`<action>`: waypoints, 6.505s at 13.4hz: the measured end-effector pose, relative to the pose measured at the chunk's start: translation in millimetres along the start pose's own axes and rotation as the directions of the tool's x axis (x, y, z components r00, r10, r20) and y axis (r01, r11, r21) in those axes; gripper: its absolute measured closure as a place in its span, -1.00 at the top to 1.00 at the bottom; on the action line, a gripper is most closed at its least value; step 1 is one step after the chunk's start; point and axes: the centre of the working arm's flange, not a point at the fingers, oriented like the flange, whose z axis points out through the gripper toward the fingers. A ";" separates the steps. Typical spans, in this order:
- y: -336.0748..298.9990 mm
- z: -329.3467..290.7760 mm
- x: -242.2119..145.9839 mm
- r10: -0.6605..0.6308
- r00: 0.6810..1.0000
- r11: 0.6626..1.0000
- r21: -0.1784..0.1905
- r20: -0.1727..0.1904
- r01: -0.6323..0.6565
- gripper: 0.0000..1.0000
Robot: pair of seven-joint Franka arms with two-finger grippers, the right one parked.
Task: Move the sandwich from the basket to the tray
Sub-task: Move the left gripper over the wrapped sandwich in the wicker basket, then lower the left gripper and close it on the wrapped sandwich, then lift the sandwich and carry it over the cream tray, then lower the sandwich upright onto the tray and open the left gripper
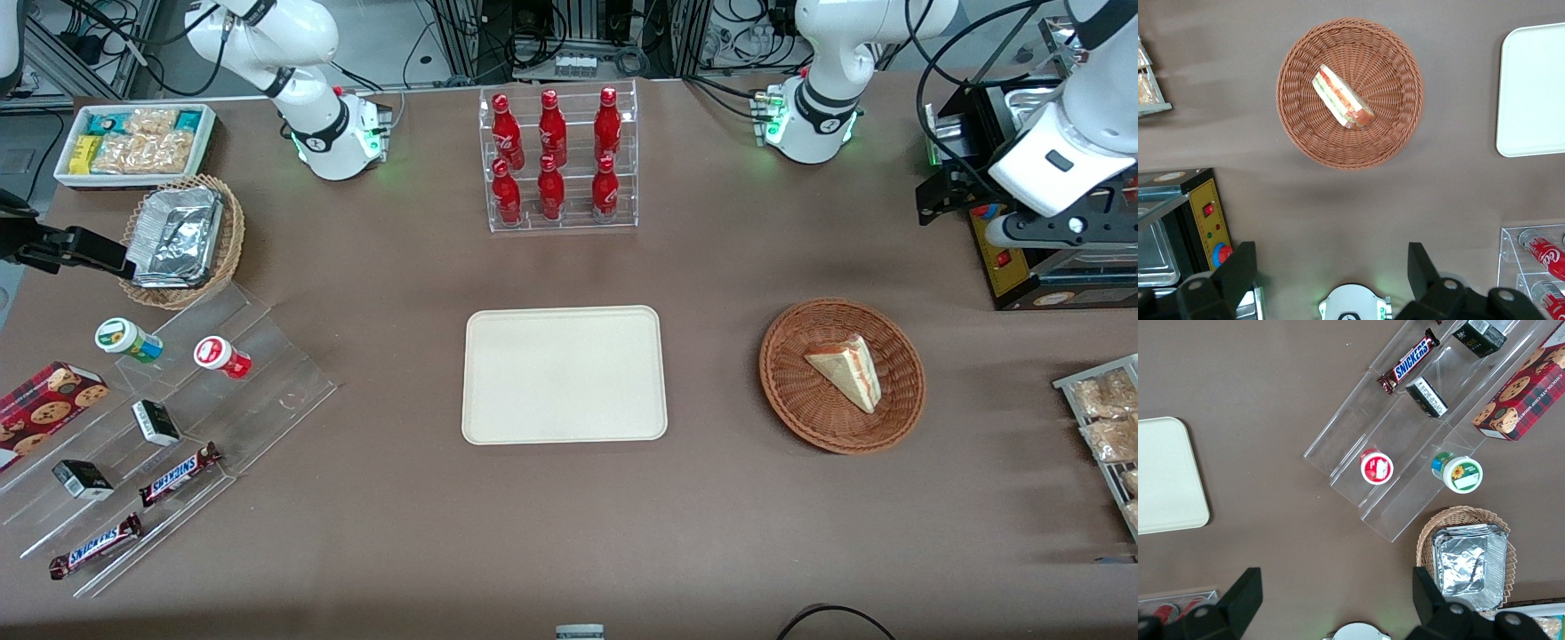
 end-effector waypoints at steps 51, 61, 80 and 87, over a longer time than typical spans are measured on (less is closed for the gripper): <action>84.8 234.3 64.8 -0.610 0.792 0.792 -0.032 -0.035 0.609 -0.75; 440.5 236.0 21.8 -0.307 0.945 0.950 0.015 -0.116 0.310 -0.75; 508.8 338.6 68.4 -0.090 0.985 0.996 -0.040 -0.145 0.085 -0.45; 494.7 275.8 74.9 -0.126 0.978 0.992 -0.043 -0.165 0.121 0.97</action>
